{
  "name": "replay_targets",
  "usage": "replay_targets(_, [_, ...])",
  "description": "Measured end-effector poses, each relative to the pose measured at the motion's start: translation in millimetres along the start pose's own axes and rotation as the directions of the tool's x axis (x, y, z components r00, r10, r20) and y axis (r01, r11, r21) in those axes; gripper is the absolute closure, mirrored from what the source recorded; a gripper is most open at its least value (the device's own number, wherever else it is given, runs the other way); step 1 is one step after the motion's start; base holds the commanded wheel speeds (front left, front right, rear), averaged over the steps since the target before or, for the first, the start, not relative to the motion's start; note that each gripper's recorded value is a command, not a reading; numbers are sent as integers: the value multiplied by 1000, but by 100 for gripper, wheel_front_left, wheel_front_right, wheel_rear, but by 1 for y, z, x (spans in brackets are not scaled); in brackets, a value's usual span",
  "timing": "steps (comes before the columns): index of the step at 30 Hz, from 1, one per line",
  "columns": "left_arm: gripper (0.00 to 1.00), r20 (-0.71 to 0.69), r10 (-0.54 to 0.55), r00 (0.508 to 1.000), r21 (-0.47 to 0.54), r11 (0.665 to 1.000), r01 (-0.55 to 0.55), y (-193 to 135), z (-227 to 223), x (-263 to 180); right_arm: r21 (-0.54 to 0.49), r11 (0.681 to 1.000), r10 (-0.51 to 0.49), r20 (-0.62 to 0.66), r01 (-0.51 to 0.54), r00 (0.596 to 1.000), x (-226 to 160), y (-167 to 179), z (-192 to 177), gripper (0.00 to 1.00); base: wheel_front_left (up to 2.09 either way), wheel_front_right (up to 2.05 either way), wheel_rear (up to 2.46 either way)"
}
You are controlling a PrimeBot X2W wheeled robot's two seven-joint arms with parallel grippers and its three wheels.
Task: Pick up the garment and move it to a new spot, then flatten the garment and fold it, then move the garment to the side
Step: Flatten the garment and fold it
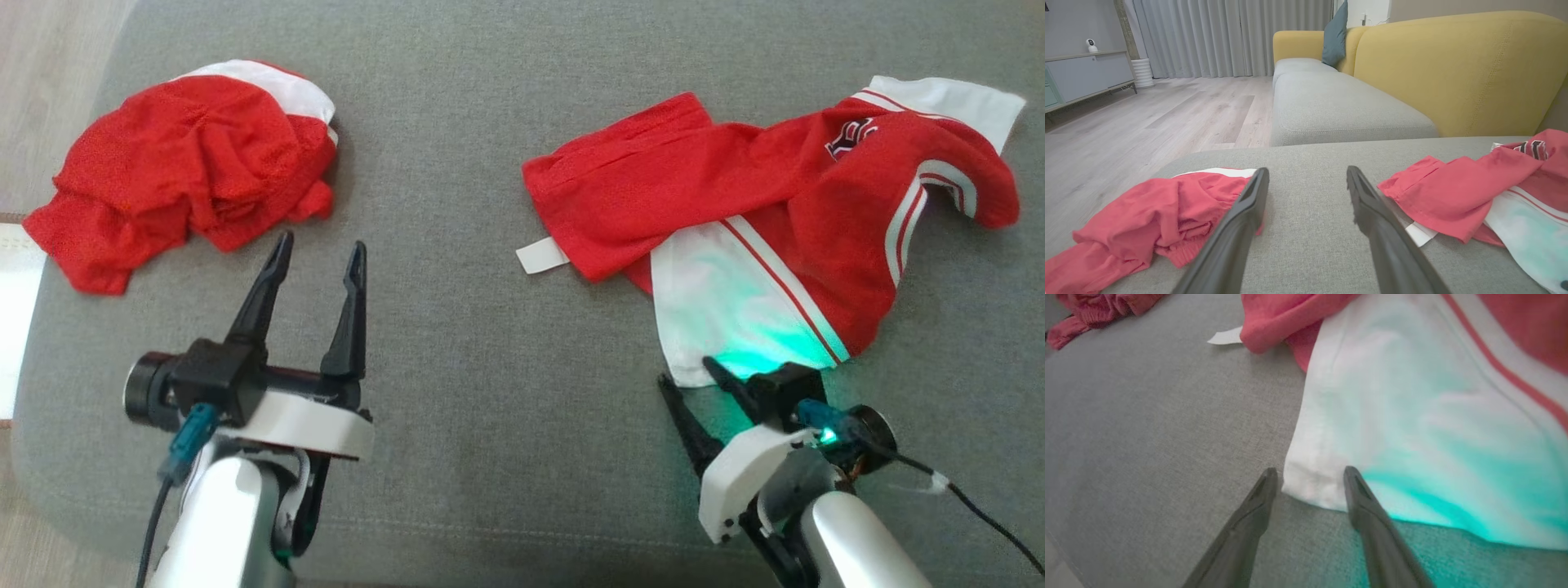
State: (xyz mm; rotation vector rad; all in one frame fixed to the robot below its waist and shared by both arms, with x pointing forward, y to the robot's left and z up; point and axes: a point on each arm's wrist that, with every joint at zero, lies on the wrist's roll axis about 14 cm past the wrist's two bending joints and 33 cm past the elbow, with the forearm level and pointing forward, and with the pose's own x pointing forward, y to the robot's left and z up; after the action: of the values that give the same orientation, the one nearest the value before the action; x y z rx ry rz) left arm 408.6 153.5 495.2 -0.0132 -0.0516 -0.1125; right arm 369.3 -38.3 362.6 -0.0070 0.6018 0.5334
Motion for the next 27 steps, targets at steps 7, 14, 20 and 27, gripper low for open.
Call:
replay_targets(7, [0, 20, 1, 1000, -3, 1000, -1, 1, 6, 4, 35, 999, -18, 34, 17, 999, -4, -8, 8, 100, 0, 0, 0])
replay_targets(14, [0, 42, -22, 999, 0, 1000, 22, -8, 13, 8, 62, 982, -188, 362, 177, 913, -46, -63, 100, 100, 0, 0, 0])
replay_targets(20, [0, 53, -37, 998, 3, 999, 37, -13, 16, 11, 86, 932, -352, 448, 352, 822, -95, -116, 129, 100, 0, 0, 0])
replay_targets(27, [0, 58, -37, 998, 3, 999, 37, -13, 17, 13, 166, 825, -561, 351, 540, 750, -148, -169, 91, 100, 0, 0, 0])
